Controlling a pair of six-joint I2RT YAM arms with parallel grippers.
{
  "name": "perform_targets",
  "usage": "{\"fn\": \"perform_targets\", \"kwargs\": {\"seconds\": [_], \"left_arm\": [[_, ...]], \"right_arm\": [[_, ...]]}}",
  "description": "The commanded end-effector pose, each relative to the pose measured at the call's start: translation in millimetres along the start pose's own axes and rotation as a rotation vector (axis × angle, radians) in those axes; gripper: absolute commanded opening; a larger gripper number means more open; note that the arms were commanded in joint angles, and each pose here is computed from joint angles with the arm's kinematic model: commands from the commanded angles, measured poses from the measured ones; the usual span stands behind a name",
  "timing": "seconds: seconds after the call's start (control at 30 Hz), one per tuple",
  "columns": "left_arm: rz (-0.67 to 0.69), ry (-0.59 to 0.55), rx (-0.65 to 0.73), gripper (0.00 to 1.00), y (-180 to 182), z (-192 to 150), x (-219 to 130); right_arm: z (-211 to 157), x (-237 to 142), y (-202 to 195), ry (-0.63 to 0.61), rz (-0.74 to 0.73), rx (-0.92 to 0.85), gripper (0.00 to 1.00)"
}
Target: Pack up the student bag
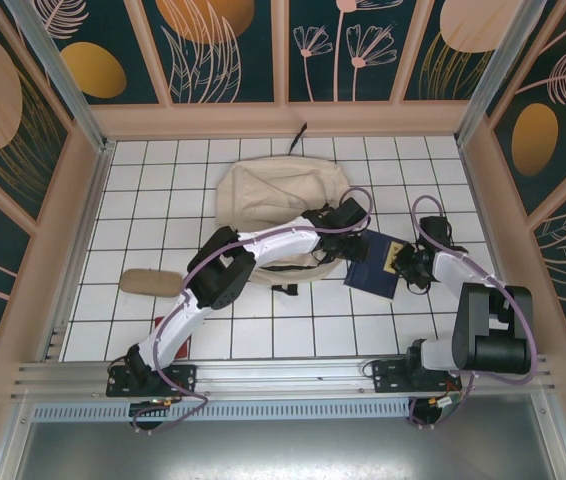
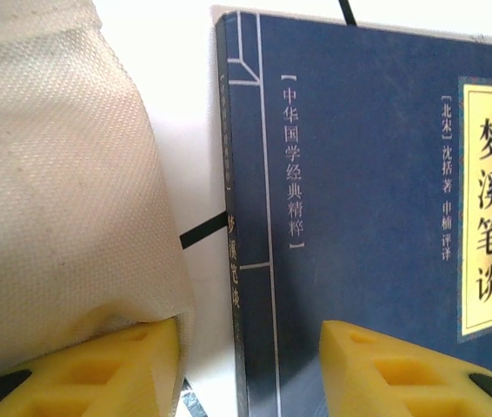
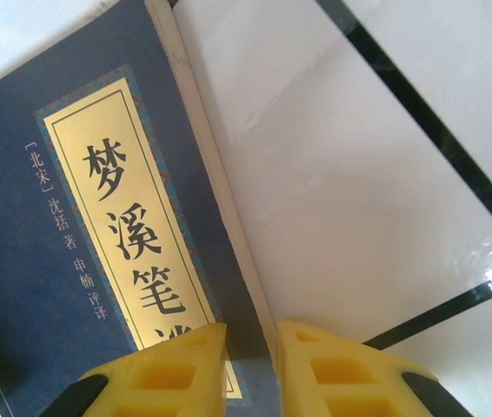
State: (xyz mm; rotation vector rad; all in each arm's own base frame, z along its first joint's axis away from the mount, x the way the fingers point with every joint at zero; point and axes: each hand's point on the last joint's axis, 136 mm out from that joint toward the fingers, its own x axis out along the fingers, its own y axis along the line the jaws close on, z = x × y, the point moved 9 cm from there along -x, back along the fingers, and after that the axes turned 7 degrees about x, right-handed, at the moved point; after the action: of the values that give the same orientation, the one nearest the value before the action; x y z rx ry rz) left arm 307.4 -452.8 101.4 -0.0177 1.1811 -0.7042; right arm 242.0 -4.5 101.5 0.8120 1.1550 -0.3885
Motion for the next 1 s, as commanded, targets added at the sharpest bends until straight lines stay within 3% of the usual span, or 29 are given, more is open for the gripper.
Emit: {"fn": "perform_targets", "kwargs": {"seconds": [0.0,0.07,0.4,0.63,0.97], "left_arm": [[-0.055,0.116,0.018,0.47,6,-15,15],[-0.138,0.141,0.022,0.47,-1,-16,15],[-0.226,0.2,0.017,0.47,-6,-20,26],[-0.446,0.149,0.052,0.47,-31,-7,-1],[-0.562,0.084,0.058,0.46,-47,1,-48]], "right_arm": [[-1,8,-13,-0.001,-0.077,0.019,0.2],[-4,13,-10,0.05,-0.024,0.016,0.2],[-11,22,-7,0.117,0.047,0.039,0.19],[-14,23,-2,0.156,0.118,0.03,0.19],[-15,22,1,0.168,0.149,0.036,0.19]]}}
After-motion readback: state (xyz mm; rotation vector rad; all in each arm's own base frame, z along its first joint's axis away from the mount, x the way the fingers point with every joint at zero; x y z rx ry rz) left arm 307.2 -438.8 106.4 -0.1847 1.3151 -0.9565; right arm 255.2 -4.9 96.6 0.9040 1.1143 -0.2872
